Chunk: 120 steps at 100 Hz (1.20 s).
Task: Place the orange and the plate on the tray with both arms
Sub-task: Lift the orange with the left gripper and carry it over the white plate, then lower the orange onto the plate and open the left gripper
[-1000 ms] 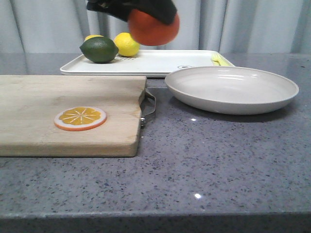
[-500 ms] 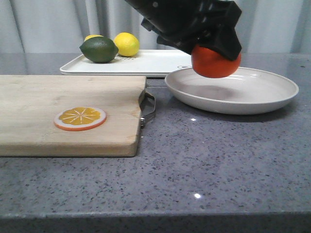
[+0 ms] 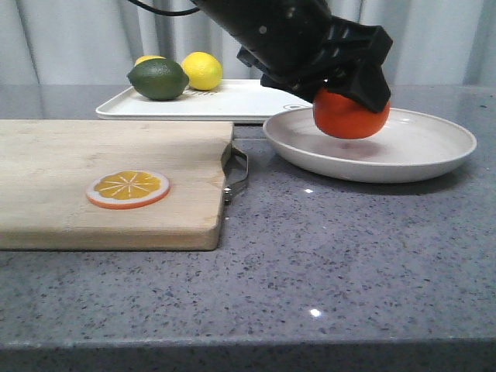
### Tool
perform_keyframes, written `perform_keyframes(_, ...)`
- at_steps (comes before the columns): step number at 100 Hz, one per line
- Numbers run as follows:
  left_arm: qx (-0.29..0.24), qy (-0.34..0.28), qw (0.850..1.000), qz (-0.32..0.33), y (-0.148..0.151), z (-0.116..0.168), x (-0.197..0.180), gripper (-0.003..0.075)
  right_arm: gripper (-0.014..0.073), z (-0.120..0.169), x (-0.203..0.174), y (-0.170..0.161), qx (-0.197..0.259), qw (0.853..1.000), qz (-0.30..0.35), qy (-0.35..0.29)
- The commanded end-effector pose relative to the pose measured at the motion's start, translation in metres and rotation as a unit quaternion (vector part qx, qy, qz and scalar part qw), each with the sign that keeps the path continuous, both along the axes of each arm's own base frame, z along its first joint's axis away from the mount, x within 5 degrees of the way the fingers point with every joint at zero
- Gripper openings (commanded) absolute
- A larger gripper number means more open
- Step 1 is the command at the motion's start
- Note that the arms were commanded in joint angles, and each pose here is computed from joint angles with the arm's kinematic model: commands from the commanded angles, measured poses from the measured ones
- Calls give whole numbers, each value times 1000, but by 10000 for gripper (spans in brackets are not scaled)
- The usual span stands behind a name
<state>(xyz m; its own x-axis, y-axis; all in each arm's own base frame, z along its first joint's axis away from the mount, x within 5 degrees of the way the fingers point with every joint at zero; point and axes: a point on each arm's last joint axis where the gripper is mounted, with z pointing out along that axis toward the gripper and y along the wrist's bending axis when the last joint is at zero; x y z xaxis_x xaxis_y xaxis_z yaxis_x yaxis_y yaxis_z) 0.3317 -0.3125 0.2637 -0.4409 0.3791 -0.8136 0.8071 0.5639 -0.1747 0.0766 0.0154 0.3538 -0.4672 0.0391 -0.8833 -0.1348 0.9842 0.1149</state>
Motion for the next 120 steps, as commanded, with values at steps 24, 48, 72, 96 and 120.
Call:
perform_keyframes(24,-25,-7,1000,2,-4,17,-1,309,550,14,4,-1,-1,999,-5,-43)
perform_keyframes(48,-26,-6,1000,-1,-5,17,-3,524,550,14,4,-1,-2,999,-6,-43)
perform_keyframes(72,-34,-20,999,-3,-1,33,-7,666,550,14,4,-2,-9,999,-8,-44)
perform_keyframes(96,-62,-79,995,-2,19,87,-23,656,550,14,4,-2,-10,999,-8,-44)
perform_keyframes(120,-110,-151,980,72,77,142,-43,573,550,13,3,-3,-19,999,-10,-39)
